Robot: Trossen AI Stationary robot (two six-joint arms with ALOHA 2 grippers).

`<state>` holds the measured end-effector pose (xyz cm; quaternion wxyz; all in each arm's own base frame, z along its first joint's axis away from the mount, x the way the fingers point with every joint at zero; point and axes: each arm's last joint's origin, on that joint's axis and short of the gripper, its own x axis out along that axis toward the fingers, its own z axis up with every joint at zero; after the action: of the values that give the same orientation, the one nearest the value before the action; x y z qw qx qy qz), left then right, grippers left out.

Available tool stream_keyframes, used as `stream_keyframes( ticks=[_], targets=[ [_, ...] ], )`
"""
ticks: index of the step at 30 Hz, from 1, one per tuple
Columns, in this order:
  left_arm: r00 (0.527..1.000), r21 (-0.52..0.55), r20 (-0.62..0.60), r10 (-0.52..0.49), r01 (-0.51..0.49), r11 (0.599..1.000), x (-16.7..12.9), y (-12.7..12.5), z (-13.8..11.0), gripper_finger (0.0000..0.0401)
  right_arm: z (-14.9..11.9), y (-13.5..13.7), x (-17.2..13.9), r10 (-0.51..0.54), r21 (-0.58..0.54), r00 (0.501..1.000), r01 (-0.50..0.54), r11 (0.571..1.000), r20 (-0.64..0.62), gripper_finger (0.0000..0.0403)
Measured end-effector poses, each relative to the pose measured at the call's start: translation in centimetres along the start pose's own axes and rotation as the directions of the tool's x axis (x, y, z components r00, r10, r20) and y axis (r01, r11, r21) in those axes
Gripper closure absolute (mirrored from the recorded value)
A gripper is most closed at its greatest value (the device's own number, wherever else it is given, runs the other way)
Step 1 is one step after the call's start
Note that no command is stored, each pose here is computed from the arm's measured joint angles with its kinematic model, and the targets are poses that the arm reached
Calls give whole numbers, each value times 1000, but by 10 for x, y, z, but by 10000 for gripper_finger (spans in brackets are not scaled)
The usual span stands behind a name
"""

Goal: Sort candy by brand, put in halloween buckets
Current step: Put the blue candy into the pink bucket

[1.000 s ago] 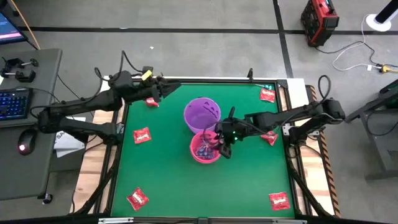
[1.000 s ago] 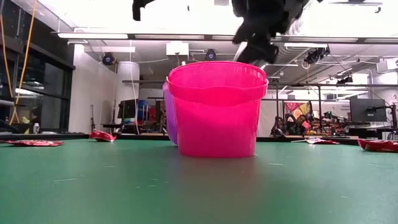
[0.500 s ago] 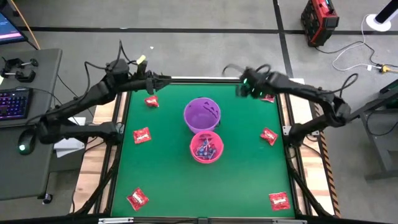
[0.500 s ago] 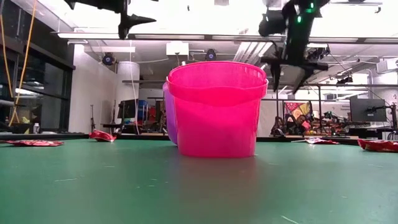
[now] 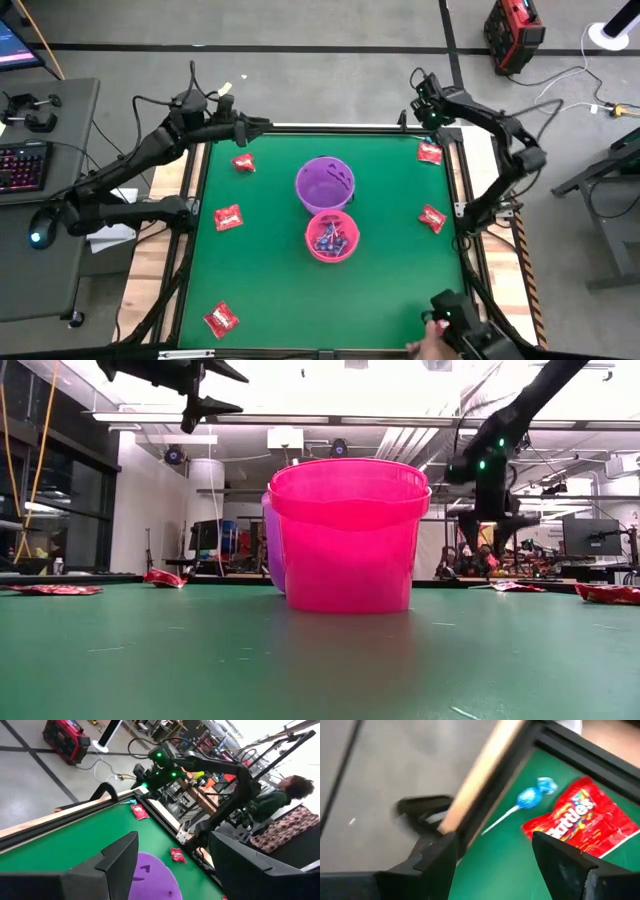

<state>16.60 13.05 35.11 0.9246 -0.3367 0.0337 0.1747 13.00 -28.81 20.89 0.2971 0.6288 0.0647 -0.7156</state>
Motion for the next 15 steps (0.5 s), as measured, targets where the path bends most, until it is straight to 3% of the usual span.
stream_keyframes(
  ticks=[5,11,15],
  targets=[
    [999,-10,-20,36,-36,999,0,3,-3,169,1,-1,34,-106,157,994,108,982,-24,155],
    [996,-30,-52,71,-72,997,0,5,-7,169,3,-1,51,-144,317,989,123,940,45,155],
    [996,-46,-53,79,-81,996,0,6,-7,169,11,-3,56,-178,368,981,140,919,72,155]
  ],
)
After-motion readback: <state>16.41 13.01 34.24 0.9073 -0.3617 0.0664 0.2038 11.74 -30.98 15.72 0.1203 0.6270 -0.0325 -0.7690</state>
